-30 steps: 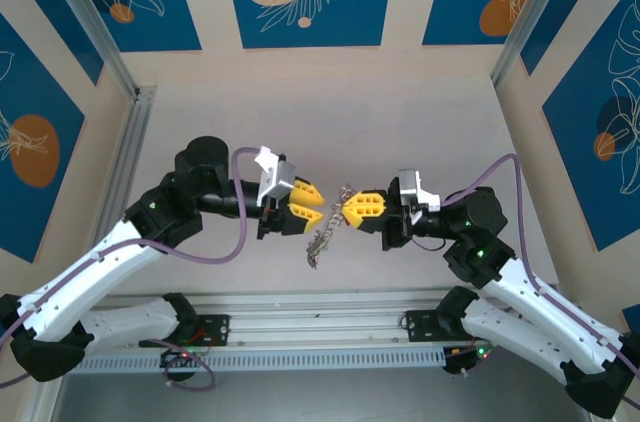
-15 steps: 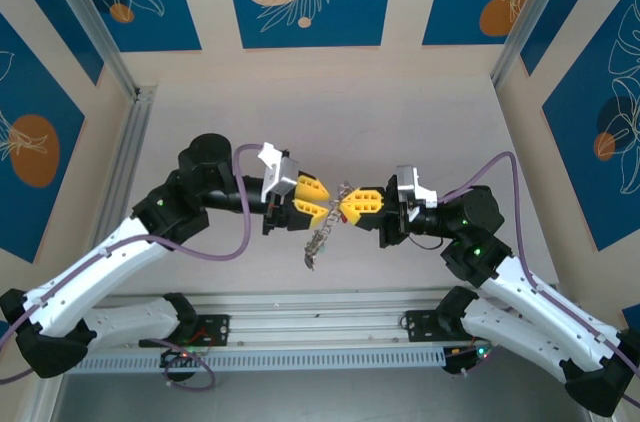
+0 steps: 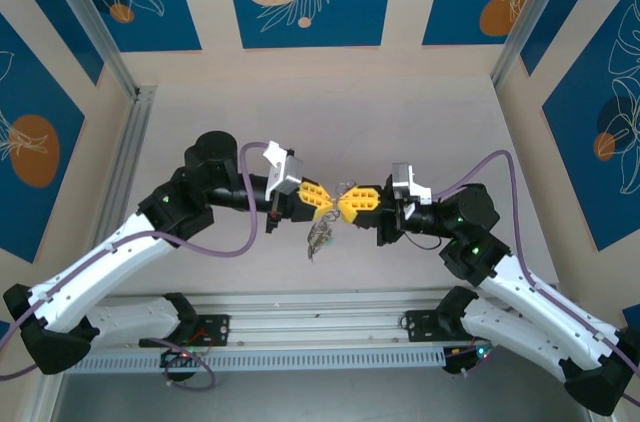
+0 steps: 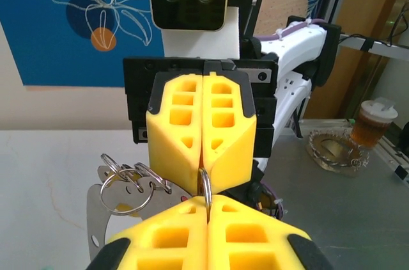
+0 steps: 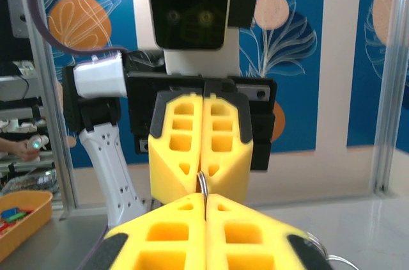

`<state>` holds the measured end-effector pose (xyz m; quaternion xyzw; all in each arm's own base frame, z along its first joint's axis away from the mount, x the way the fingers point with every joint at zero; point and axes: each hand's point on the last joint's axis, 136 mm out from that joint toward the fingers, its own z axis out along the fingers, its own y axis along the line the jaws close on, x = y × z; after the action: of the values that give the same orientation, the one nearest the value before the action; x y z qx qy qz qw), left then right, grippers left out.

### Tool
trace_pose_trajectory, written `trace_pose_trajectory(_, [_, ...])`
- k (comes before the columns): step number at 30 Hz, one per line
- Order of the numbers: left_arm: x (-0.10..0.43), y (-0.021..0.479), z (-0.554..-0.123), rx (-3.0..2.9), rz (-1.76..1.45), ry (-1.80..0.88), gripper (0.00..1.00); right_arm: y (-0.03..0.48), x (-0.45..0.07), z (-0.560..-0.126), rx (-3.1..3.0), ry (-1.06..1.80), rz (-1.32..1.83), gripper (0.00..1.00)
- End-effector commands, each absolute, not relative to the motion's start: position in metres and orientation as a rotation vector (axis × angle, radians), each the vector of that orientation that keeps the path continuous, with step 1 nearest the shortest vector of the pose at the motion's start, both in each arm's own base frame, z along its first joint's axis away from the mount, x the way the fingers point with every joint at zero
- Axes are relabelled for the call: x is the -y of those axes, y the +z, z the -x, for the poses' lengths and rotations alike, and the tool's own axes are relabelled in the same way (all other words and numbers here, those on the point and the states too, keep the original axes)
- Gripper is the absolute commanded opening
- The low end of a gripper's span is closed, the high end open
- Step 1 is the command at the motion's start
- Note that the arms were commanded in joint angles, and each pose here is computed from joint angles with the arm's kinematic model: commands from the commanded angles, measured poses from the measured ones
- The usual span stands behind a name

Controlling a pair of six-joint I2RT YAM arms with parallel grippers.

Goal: Put the keys on the keyring

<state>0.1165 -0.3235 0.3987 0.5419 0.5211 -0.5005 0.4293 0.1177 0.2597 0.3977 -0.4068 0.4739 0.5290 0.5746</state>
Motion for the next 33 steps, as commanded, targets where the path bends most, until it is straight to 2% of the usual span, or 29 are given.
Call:
trace_pose_trajectory(1, [0.316, 0.400, -0.123, -1.349, -1.381, -1.134, 0.00, 0.413, -0.250, -0.118, -1.161, 1.128, 0.974, 0.31])
trace_pose_trajectory(3, [0.312, 0.390, -0.127, -1.420, -1.421, -1.057, 0.00, 0.408, -0.245, -0.120, -1.254, 1.043, 1.024, 0.61])
trace_pose_trajectory(5, [0.307, 0.378, -0.129, -1.481, -1.480, -0.989, 0.00, 0.405, -0.238, -0.116, -1.325, 0.971, 1.088, 0.71])
trace_pose_trajectory(6, [0.304, 0.374, -0.129, -1.506, -1.506, -0.961, 0.00, 0.399, -0.236, -0.114, -1.364, 0.956, 1.120, 0.71])
trace_pose_trajectory(9, [0.298, 0.357, -0.132, -1.597, -1.604, -0.875, 0.00, 0.395, -0.234, -0.108, -1.435, 0.947, 1.195, 0.70])
trace_pose_trajectory(12, [0.297, 0.345, -0.130, -1.650, -1.680, -0.828, 0.00, 0.382, -0.240, -0.110, -1.507, 0.956, 1.241, 0.64])
trace_pose_trajectory(15, [0.298, 0.344, -0.127, -1.643, -1.701, -0.838, 0.00, 0.367, -0.246, -0.115, -1.559, 0.955, 1.252, 0.56])
trace_pose_trajectory(24, [0.298, 0.342, -0.115, -1.631, -1.736, -0.900, 0.00, 0.339, -0.261, -0.119, -1.600, 0.990, 1.301, 0.44])
trace_pose_trajectory(33, [0.301, 0.342, -0.108, -1.618, -1.764, -0.936, 0.00, 0.331, -0.277, -0.113, -1.527, 1.053, 1.345, 0.38])
